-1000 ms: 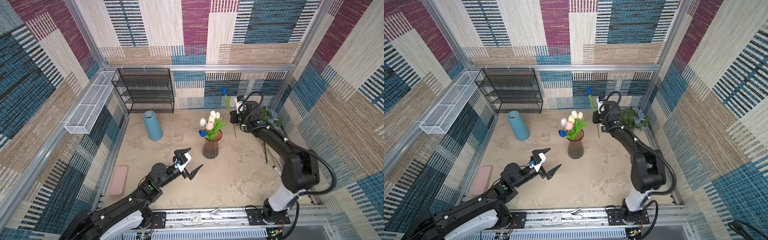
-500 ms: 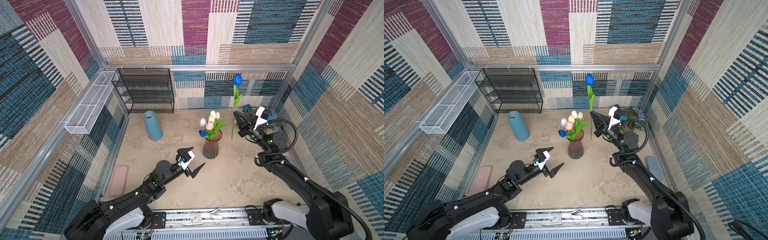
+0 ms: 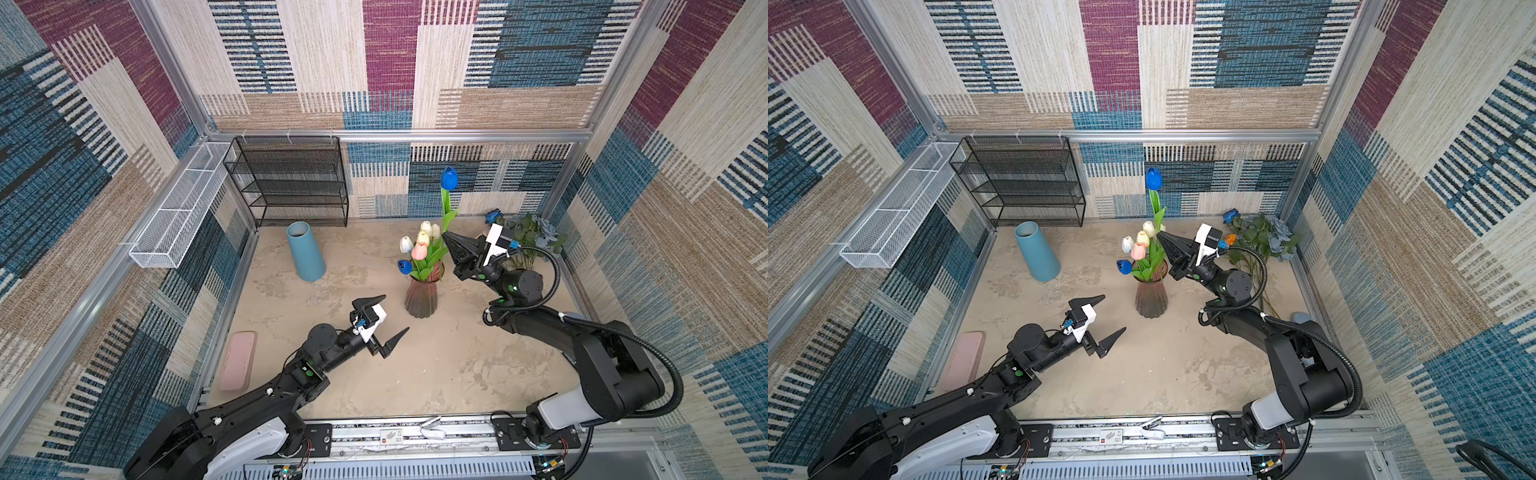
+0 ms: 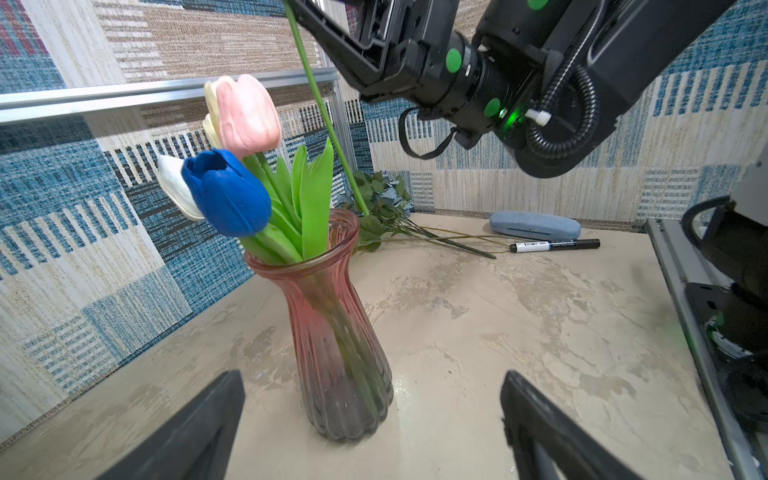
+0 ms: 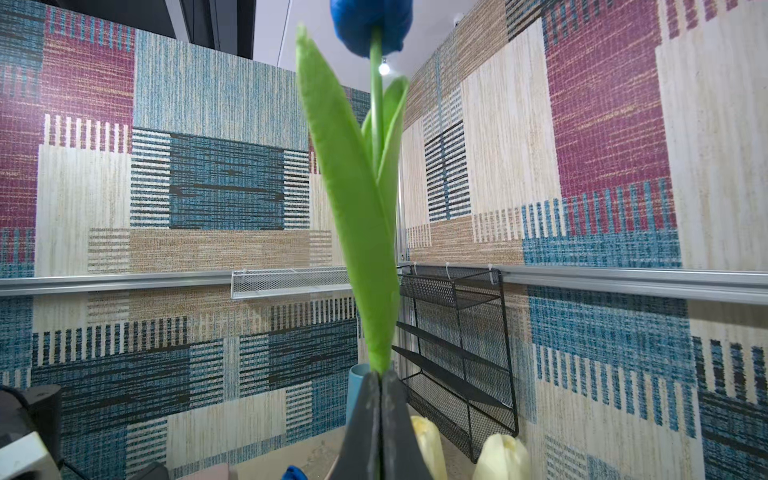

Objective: Arrange the flowers into the vase
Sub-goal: 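Carry the blue tulip over the pink vase and lower its stem in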

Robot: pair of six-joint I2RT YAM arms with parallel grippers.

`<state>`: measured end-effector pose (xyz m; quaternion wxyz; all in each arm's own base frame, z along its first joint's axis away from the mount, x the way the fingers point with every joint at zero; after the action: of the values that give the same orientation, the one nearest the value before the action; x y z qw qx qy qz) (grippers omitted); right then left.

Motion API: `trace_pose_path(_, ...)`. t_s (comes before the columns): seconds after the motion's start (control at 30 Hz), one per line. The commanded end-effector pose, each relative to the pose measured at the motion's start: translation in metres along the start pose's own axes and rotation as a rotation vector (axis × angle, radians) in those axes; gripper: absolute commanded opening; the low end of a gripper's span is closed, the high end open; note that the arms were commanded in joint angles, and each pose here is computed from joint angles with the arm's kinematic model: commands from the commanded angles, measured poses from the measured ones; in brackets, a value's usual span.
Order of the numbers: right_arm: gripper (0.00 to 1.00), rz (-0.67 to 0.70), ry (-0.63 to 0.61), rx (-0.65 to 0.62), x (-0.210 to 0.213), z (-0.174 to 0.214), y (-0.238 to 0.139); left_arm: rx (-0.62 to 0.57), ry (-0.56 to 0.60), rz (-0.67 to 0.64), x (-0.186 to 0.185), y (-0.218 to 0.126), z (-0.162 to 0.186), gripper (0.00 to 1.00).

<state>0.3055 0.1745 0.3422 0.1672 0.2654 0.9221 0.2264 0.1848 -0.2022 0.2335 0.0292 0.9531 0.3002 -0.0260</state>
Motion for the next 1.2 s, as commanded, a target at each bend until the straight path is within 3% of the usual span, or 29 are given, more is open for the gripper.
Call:
trace_pose_path(0.0, 0.00, -0.046, -0.122, -0.175, 0.007, -0.022, 0.000, 0.000, -0.035, -0.023, 0.002, -0.002, 0.000, 0.99)
trace_pose_path(0.77, 0.00, -0.100, -0.156, -0.231, -0.006, -0.032, 0.027, 0.016, -0.033, -0.022, 0.003, 0.005, 0.001, 0.99)
trace_pose_path(1.17, 0.00, -0.083, -0.143, -0.170, 0.006, -0.006, 0.003, 0.024, -0.027, -0.043, 0.004, -0.001, 0.003, 0.99)
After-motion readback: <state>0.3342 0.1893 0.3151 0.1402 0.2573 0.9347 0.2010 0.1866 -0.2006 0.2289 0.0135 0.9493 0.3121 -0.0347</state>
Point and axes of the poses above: each gripper's point midway between its finger pads, its own y axis out along the fingers, its own x axis along the line the jaws close on, z = x × y, the point moved 7 cm from there along -y, back along the fingers, and after that the axes turned 15 degrees about -y, right-handed, at the moved point
